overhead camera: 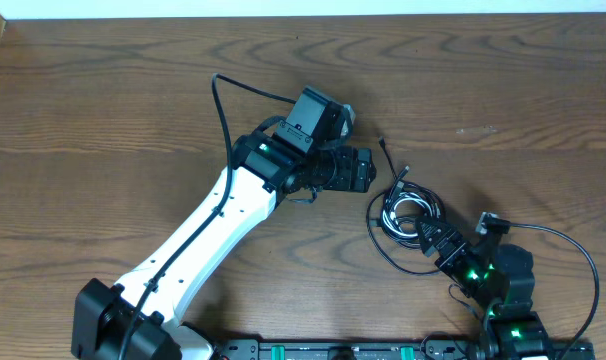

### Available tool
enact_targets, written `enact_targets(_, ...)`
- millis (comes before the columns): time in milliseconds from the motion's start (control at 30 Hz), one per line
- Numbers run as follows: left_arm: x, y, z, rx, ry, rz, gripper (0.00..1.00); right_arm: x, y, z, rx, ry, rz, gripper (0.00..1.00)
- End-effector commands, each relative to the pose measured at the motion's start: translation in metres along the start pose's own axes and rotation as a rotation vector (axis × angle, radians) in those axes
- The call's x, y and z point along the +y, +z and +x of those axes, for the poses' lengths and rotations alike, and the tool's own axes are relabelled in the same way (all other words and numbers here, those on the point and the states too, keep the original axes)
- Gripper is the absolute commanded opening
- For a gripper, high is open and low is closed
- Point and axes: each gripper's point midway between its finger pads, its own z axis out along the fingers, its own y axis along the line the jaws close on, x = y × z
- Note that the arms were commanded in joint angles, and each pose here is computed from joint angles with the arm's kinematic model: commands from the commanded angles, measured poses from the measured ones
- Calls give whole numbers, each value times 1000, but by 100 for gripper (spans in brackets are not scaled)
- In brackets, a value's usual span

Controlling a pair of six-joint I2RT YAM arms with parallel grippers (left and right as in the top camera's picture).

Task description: Untangle cables

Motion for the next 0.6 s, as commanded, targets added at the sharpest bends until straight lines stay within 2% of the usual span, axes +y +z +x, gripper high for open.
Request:
enact_targets(0, 6, 3, -4, -12, -15, -32, 86, -25, 2, -8, -51, 17, 124, 87)
enact_targets(200, 6, 2, -5, -14, -15, -33, 86, -54, 6, -1, -31, 91, 249, 86)
enact_targets(567, 6, 2, -5, -15, -15, -35, 86, -59, 23, 3, 3, 102, 262, 75)
